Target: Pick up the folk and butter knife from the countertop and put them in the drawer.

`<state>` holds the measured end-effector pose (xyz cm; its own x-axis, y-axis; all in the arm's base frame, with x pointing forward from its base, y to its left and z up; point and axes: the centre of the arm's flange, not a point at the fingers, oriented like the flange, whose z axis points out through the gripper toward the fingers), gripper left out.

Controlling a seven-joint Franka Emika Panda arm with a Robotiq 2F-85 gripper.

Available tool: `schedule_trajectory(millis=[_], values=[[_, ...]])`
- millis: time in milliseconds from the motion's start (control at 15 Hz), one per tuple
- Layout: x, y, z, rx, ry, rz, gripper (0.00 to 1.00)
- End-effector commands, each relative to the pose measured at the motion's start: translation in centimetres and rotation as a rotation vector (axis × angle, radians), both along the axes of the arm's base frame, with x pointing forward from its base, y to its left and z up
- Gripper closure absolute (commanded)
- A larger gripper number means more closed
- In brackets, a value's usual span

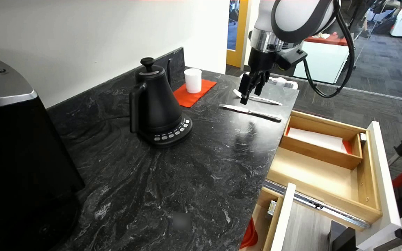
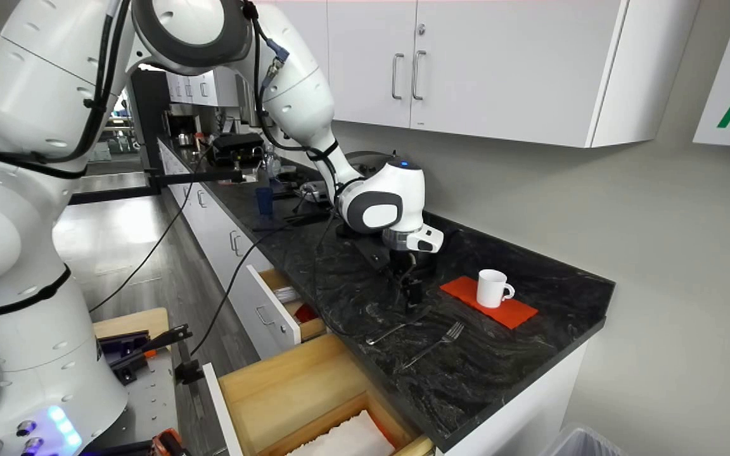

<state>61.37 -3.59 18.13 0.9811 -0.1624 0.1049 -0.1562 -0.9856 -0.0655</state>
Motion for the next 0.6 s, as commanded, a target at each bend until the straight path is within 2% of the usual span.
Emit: schedule_trajectory(millis=[0, 267, 533], values=[[-1.4, -1.0, -0.8, -0.039, -0.027, -0.089, 0.00], [-2.6, -1.2, -2.1, -0.040, 0.007, -0.119, 0.00], [-3.5, 0.1, -2.9, -0.014, 0.062, -0.050, 0.00]])
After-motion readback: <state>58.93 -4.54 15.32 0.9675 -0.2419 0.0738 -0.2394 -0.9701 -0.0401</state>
